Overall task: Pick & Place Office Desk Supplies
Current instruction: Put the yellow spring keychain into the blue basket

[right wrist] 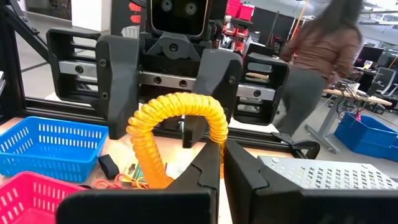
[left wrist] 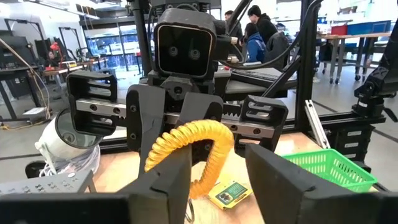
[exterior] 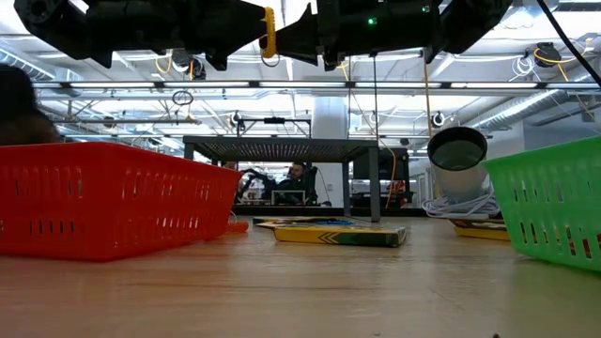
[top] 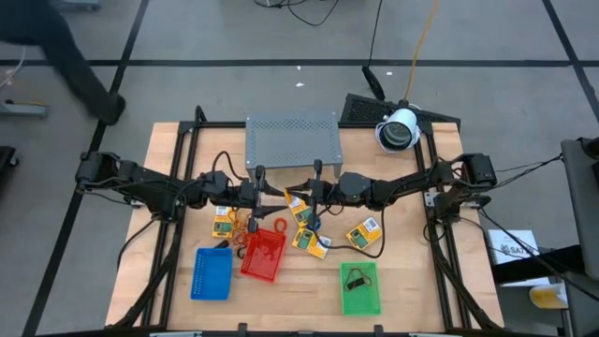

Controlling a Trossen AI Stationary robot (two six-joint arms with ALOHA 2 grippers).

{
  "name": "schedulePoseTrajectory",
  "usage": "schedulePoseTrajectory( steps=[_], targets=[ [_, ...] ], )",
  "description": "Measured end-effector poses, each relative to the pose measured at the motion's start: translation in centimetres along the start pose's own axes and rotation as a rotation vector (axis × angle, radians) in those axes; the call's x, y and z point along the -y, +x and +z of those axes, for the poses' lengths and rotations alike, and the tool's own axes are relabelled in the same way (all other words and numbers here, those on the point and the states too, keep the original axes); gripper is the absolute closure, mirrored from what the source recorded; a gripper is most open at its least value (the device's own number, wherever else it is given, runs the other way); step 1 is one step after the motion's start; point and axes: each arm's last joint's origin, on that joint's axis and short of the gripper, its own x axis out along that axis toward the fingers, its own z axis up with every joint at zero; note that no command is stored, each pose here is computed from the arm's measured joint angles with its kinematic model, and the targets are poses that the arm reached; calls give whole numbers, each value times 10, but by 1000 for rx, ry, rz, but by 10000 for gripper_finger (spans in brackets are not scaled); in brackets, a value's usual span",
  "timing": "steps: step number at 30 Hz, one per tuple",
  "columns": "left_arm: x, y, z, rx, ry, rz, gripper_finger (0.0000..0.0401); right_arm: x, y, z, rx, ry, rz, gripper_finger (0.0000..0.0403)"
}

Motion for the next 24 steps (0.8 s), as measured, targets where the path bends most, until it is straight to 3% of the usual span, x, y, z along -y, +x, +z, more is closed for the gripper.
schedulePoseTrajectory(
  steps=[5,24],
  targets=[
    [0,0,0,0,-28,0,216,0,0,0,0,0,0,403],
    [3,0,0,-5,-48,16,215,1,0,0,6,-5,-4,403]
  ],
)
